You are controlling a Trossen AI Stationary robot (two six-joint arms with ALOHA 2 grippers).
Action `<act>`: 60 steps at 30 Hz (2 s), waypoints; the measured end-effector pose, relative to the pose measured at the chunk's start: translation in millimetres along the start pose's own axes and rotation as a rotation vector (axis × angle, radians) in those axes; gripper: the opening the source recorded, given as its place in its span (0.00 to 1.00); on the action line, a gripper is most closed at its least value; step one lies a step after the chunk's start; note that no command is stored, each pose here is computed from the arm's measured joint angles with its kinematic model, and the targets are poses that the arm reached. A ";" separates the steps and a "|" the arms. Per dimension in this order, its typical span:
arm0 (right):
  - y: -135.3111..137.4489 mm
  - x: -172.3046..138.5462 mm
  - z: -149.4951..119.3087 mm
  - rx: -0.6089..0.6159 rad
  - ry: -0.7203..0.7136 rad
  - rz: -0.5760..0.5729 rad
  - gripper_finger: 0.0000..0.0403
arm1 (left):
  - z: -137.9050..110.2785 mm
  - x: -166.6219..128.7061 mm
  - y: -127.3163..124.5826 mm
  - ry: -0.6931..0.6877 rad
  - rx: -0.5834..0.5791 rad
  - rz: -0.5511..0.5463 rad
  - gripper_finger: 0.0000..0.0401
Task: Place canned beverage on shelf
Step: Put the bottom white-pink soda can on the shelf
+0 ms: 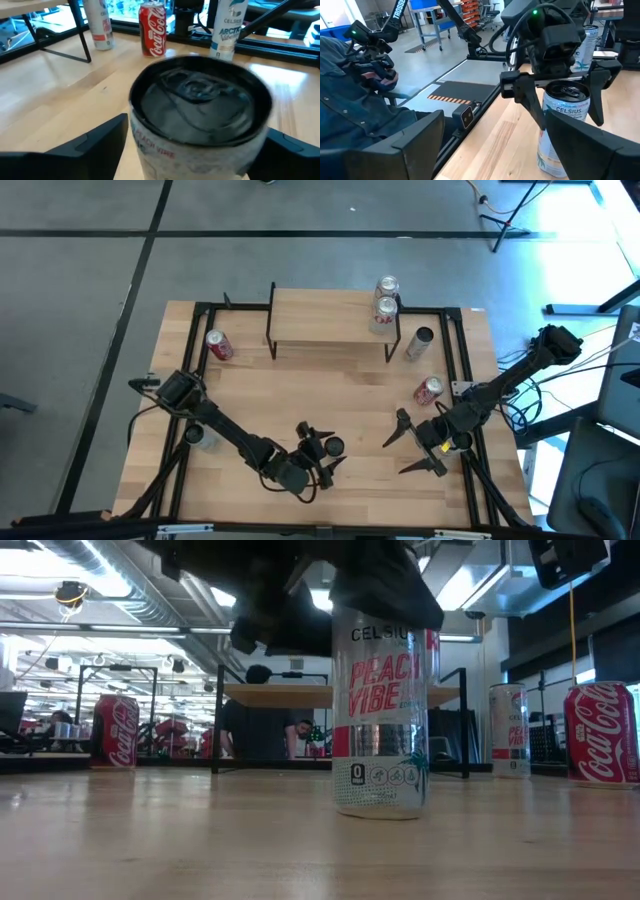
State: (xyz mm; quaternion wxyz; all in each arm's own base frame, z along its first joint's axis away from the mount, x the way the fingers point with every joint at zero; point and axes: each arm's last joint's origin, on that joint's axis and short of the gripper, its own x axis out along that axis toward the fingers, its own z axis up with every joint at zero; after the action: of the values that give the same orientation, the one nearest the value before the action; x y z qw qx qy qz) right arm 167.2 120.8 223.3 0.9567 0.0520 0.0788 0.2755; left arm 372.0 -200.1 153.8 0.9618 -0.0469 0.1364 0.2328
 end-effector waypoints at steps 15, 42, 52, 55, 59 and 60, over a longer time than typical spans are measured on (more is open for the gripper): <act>-0.5 1.9 11.6 -0.088 -0.032 -0.078 0.83 | 46.6 9.1 -7.2 -0.046 0.236 -0.091 0.54; -25.5 2.6 24.7 -0.161 0.064 -0.411 0.83 | 237.0 107.2 253.4 -0.072 0.246 -0.171 0.54; -54.4 -2.1 23.0 -0.137 0.112 -0.548 0.83 | 256.6 143.3 321.9 -0.105 0.250 -0.161 0.54; -62.5 -4.1 22.6 -0.131 0.127 -0.577 0.83 | 249.7 155.4 345.4 -0.092 0.243 -0.135 0.54; -73.8 -7.1 23.6 -0.127 0.133 -0.589 0.83 | 238.4 167.7 368.9 -0.083 0.195 -0.186 0.54; -76.7 -7.9 23.7 -0.133 0.137 -0.592 0.83 | 235.9 170.7 373.4 -0.084 0.181 -0.197 0.54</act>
State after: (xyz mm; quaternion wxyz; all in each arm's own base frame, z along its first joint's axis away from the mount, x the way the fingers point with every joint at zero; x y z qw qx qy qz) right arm 204.7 50.6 236.6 0.9891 -0.0544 0.1365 -0.0077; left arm 402.7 241.7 321.5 0.9852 0.0365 0.1110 0.1256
